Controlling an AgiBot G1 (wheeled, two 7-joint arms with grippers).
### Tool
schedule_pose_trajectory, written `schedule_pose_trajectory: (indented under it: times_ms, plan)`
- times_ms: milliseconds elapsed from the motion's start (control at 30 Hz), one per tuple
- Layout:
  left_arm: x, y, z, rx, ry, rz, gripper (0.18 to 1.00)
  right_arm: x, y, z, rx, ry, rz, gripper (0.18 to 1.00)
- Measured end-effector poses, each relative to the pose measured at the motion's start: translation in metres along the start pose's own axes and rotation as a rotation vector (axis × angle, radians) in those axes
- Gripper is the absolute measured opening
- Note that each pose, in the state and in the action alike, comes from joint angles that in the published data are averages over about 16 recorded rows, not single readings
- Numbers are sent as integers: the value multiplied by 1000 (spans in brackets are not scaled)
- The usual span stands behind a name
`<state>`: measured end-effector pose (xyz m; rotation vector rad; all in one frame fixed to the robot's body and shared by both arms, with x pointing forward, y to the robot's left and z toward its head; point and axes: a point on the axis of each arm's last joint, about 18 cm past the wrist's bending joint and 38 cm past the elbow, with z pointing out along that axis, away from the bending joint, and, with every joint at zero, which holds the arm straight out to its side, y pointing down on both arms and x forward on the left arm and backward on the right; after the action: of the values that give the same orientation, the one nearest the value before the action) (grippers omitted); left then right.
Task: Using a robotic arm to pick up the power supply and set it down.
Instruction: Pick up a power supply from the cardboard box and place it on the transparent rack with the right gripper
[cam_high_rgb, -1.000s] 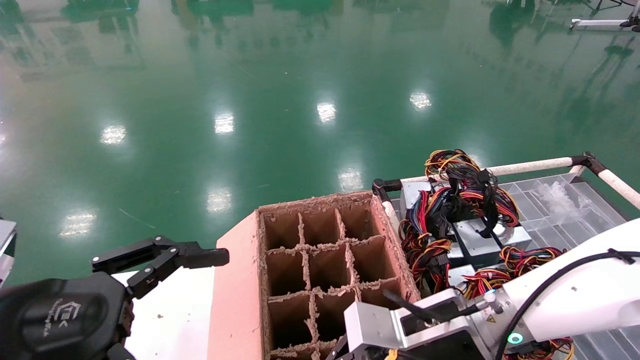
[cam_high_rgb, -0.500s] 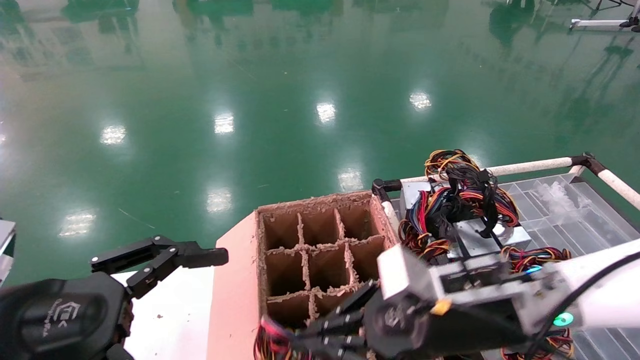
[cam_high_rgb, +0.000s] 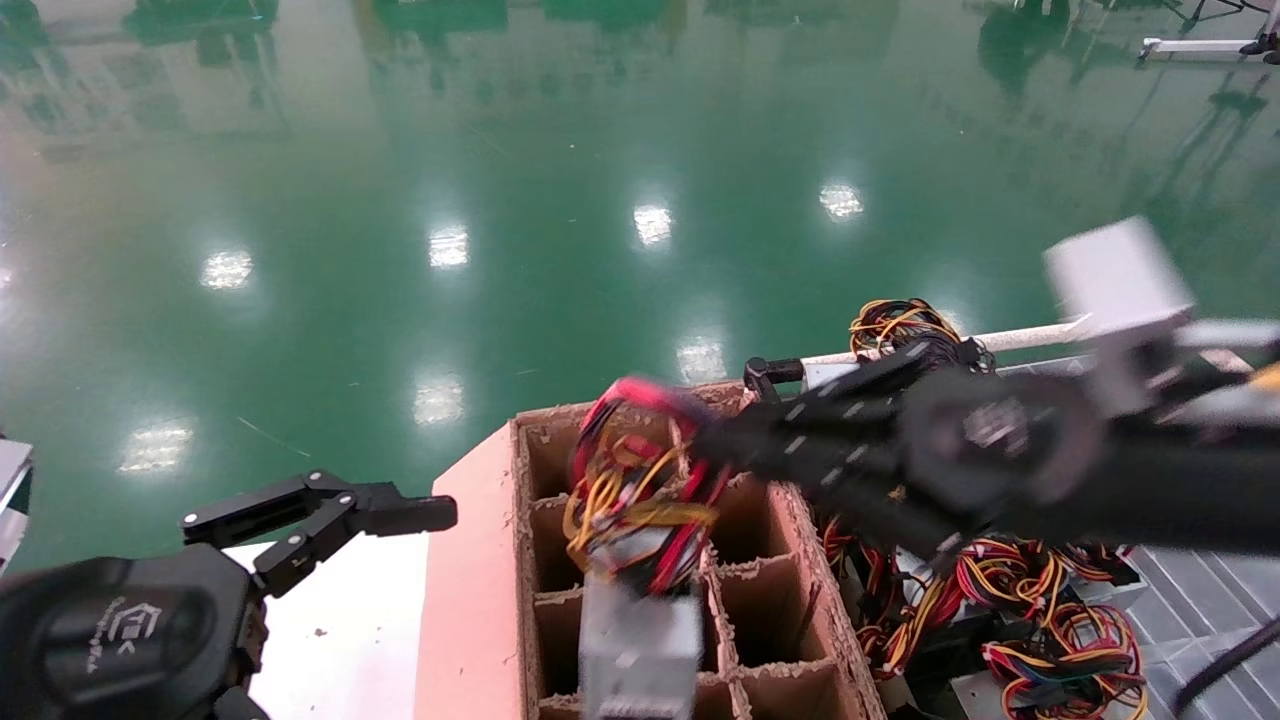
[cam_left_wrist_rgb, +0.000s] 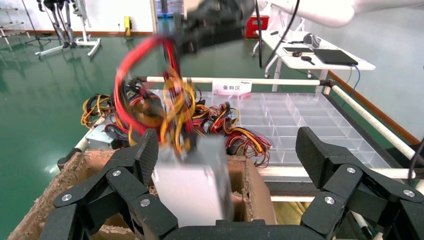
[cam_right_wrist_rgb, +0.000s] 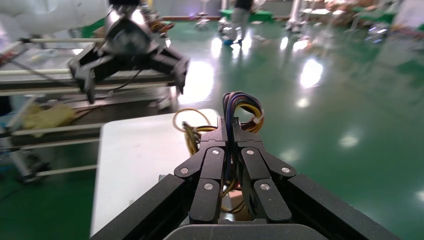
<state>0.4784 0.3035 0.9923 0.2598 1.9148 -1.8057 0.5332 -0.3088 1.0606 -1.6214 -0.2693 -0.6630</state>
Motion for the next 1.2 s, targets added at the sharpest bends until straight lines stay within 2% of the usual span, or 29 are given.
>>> schedule_pose_trajectory:
  times_ms: [333, 667, 900, 1200]
  plan:
    - [0, 0, 0, 0, 0, 0, 1001, 17, -57, -82, -17, 198, -116, 195]
    - [0, 0, 0, 0, 0, 0, 1001, 15, -102, -179, -116, 452, -221, 195]
    - [0, 0, 0, 0, 0, 0, 1001, -4, -106, -237, -212, 597, -229, 194]
    - [0, 0, 0, 0, 0, 0, 1001, -36, -87, -290, -373, 709, -205, 194]
